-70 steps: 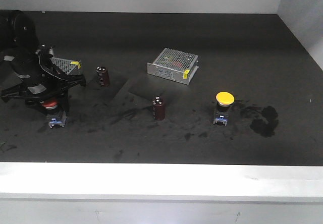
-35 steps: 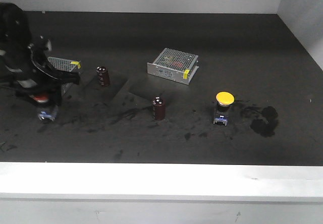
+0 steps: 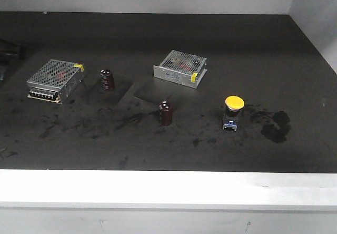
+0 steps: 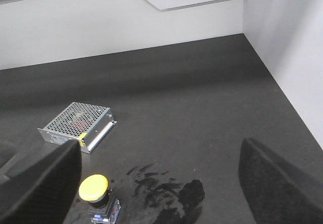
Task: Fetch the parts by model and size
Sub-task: 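Close the left gripper on the red button's base and lift it, then move the right gripper down over the yellow-capped button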
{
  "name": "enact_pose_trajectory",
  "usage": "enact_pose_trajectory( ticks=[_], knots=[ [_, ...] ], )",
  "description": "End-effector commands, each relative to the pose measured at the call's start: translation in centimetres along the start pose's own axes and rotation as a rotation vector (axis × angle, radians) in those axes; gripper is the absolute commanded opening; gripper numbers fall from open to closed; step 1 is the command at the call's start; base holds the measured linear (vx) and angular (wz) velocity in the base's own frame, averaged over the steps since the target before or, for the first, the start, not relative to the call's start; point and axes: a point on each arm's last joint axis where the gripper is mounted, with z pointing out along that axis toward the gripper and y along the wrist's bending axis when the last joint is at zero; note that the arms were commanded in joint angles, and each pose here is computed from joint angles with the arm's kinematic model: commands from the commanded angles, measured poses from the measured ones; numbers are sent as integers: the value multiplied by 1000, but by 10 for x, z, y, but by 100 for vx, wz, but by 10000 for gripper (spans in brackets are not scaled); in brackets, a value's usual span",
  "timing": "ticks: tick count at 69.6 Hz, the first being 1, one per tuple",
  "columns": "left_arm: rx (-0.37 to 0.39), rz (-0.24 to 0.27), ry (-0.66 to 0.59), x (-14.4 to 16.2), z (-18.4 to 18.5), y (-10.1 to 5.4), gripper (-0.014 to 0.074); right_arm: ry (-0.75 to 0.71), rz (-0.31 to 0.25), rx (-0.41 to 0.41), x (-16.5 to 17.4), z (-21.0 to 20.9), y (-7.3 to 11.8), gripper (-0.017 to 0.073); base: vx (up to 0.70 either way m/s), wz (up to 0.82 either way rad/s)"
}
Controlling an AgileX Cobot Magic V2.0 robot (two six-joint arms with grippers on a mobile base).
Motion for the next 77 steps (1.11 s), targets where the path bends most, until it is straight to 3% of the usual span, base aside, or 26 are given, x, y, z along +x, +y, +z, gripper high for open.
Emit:
enact_pose_trajectory(
  ticks=[1,25,55,60,67,77],
  knots=[
    [-5,12,-230,2,-44,7,-6,-96,-6,-9,-15,-3,2,594,0,0],
    [3,3,-524,78,-118,18,-6,-98,-8,-9,-15,-3,2,594,0,0],
    [1,-18,-702,169,-151,24,-6,-57,-8,-6,-11,8,1,594,0,0],
    [-2,-22,-718,178,-154,25,-6,-28,-42,-37,-11,13,8,594,0,0],
    [-6,-25,-712,184,-154,26,-6,39,-155,-125,-15,23,27,594,0,0],
    [-6,-26,-678,187,-151,25,-6,150,-204,-213,-27,46,54,594,0,0]
  ],
)
